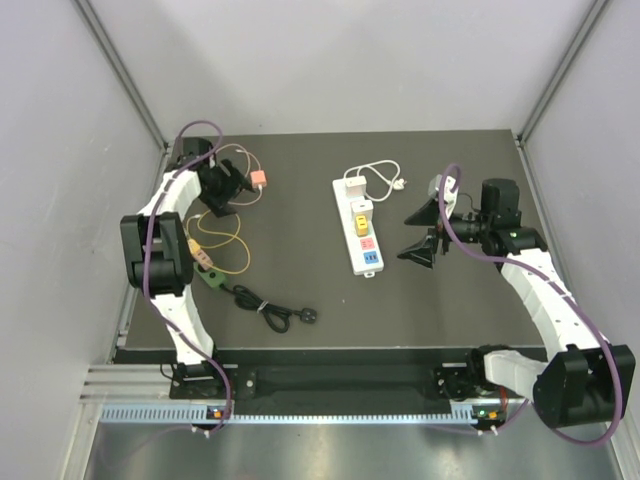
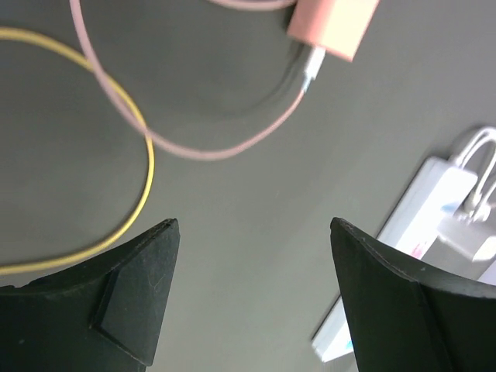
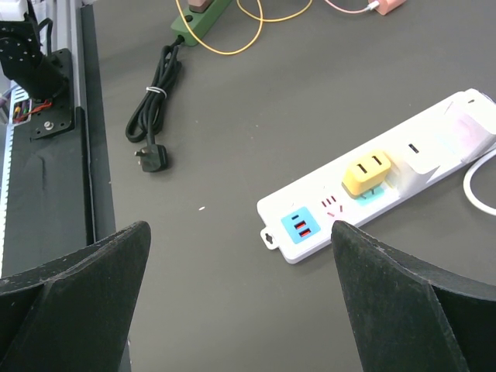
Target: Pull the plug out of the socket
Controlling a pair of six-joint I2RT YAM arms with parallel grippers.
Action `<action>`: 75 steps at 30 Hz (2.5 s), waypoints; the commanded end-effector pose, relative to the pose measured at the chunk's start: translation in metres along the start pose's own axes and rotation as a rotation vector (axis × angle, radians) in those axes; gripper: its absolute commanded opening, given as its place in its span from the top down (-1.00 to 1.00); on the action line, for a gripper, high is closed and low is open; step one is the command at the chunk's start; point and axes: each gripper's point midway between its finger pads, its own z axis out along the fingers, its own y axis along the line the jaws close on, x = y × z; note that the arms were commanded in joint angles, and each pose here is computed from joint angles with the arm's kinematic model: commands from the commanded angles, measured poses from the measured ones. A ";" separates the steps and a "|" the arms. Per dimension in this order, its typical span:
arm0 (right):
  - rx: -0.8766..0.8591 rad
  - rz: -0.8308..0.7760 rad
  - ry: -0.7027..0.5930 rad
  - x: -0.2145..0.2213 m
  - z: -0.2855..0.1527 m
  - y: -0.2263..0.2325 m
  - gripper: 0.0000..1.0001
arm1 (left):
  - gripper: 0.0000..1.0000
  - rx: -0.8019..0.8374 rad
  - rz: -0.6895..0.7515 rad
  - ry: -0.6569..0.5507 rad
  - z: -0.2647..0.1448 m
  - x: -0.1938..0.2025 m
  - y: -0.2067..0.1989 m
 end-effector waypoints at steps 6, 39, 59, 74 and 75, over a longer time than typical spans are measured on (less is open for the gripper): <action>-0.011 -0.073 -0.038 -0.016 -0.005 0.001 -0.99 | -0.64 0.186 0.214 0.012 -0.054 0.028 -0.024; 0.251 0.016 -0.062 -0.012 -0.025 -0.049 -0.99 | -0.25 0.129 0.437 -0.135 0.004 0.260 -0.192; 0.248 0.005 -0.071 -0.016 -0.026 -0.046 -0.99 | -0.03 -0.056 0.495 -0.154 0.049 0.273 -0.185; 0.237 0.062 -0.096 -0.011 -0.029 -0.050 -1.00 | 1.00 0.140 0.554 -0.203 0.007 0.267 -0.211; 0.224 0.080 -0.101 -0.010 -0.027 -0.049 -1.00 | 1.00 0.181 0.547 -0.210 0.000 0.267 -0.215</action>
